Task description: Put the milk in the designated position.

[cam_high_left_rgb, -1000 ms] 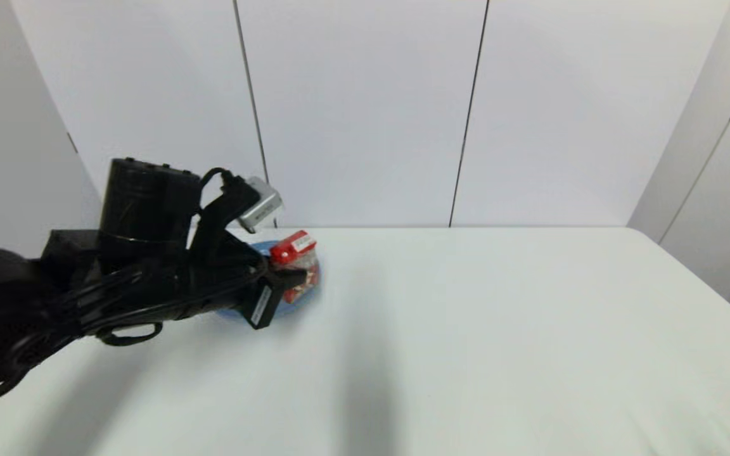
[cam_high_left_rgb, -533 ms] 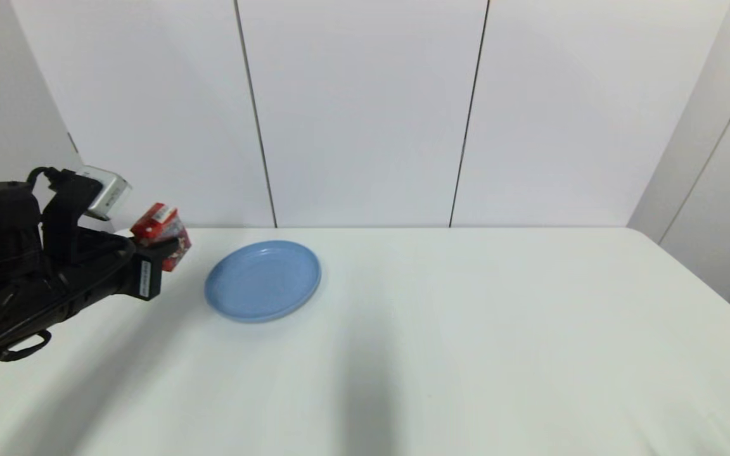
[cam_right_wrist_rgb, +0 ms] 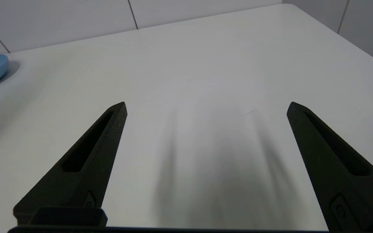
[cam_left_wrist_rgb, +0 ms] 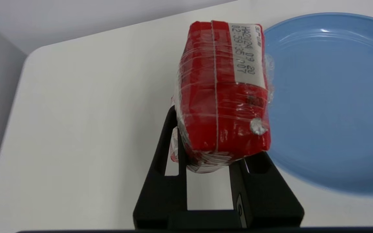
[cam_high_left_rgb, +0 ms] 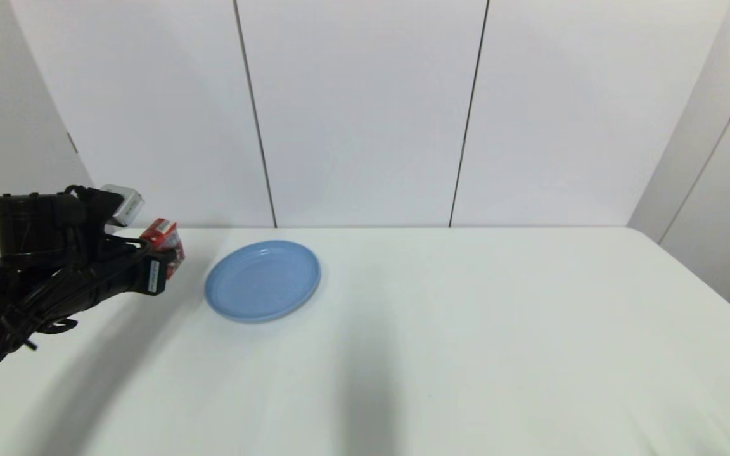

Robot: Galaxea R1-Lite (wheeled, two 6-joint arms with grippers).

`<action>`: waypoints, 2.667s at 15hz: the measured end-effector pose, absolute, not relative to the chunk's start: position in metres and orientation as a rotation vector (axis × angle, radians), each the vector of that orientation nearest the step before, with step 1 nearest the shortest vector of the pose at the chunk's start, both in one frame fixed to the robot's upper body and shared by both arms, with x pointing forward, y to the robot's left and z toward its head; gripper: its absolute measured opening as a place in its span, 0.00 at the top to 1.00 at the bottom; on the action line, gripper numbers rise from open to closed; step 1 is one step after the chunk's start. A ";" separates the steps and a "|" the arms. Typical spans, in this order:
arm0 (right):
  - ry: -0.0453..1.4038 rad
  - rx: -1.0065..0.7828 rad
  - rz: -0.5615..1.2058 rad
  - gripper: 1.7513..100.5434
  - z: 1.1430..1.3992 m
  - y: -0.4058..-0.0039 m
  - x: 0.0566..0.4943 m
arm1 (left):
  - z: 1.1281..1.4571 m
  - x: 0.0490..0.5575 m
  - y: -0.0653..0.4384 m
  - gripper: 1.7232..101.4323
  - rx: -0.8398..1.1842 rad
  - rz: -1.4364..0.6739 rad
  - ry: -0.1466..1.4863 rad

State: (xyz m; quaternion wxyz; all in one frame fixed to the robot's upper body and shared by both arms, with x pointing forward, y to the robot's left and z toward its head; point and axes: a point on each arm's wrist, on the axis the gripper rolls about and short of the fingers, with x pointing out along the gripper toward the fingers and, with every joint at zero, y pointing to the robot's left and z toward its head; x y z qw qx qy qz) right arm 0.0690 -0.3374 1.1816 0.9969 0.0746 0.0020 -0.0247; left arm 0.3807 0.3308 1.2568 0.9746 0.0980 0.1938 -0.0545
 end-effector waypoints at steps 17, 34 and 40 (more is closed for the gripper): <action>0.004 0.149 -0.049 0.03 1.182 -0.337 0.069 | 1.206 0.438 0.354 0.65 0.154 -0.115 0.513; 0.004 0.149 -0.049 0.03 1.182 -0.337 0.069 | 1.258 0.390 0.350 0.11 0.168 -0.103 0.382; 0.004 0.149 -0.049 0.03 1.182 -0.337 0.069 | 1.297 0.292 0.342 0.07 0.170 -0.092 0.208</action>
